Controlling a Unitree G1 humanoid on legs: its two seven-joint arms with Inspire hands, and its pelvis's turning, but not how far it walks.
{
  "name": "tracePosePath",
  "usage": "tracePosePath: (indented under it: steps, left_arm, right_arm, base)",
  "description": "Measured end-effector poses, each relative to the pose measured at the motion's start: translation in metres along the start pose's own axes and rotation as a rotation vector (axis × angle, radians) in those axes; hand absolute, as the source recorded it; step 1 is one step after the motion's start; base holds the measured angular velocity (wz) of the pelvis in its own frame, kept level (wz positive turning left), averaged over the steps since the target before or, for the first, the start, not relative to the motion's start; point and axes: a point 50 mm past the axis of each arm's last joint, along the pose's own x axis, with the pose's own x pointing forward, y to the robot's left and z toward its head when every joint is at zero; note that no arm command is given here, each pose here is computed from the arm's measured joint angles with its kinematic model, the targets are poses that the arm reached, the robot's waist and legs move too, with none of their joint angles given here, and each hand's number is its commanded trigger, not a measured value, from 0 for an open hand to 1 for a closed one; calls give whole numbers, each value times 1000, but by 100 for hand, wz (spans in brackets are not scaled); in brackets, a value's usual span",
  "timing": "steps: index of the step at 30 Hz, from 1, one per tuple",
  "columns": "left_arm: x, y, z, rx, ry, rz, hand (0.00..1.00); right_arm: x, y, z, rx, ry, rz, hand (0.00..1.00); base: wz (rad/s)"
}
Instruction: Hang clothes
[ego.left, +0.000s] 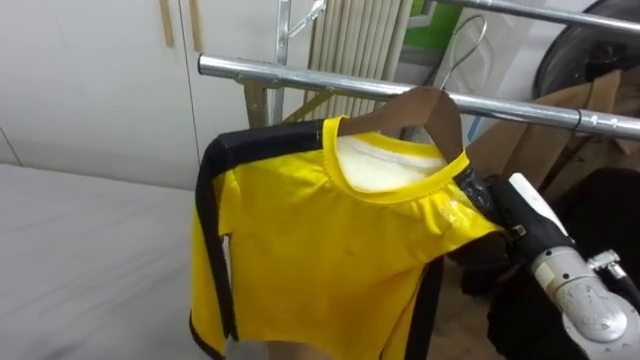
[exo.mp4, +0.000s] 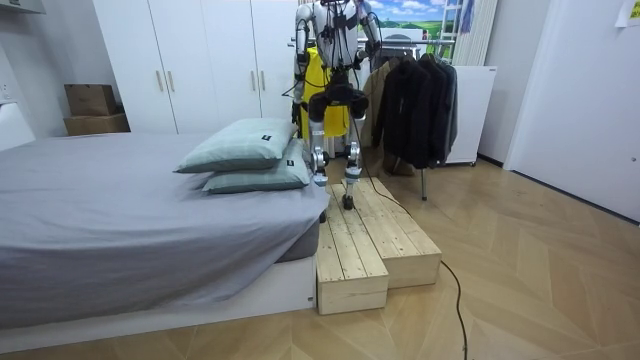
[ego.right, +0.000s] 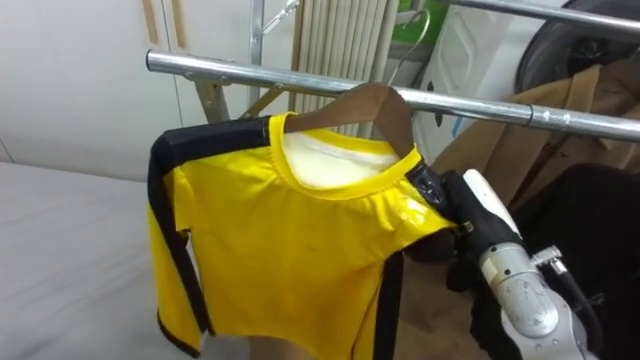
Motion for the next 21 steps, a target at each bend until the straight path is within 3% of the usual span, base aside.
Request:
tracePosePath:
  steps: [10, 21]
  left_arm:
    - [0, 0, 1, 36, -5, 9, 0]
    - [2, 2, 8, 49, -24, 14, 0]
  right_arm:
    - [-6, 20, -41, -91, 202, 101, 100]
    - [-7, 24, -46, -146, 233, 65, 100]
  base:
    - [4]
    - [0]
